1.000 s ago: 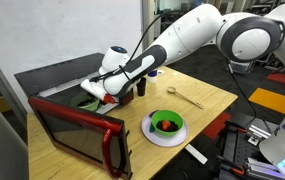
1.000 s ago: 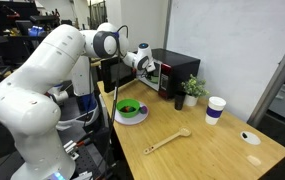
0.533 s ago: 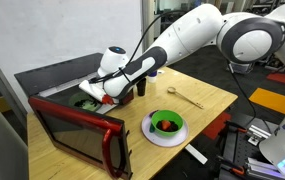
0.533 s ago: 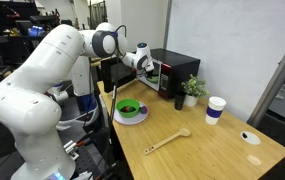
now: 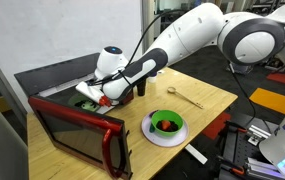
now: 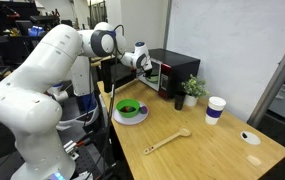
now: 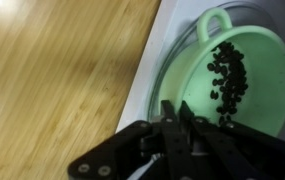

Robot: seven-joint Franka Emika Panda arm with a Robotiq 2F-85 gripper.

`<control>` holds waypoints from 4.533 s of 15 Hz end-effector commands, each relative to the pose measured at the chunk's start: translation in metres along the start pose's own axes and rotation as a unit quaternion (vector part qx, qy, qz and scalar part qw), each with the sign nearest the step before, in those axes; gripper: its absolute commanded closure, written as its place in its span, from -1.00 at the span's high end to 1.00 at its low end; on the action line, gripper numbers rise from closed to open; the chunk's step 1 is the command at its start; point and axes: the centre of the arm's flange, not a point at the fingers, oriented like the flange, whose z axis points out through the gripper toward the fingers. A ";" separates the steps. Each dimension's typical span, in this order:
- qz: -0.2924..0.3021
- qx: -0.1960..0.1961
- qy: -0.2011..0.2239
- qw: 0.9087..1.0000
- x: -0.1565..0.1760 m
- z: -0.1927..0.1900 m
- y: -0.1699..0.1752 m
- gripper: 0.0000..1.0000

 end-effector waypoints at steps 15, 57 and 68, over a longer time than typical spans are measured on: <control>0.009 -0.074 -0.029 0.997 -0.046 -0.021 0.028 -0.95; 0.024 -0.161 -0.066 0.984 -0.031 -0.058 0.141 -0.95; 0.046 -0.135 -0.080 0.986 -0.017 -0.087 0.185 -0.95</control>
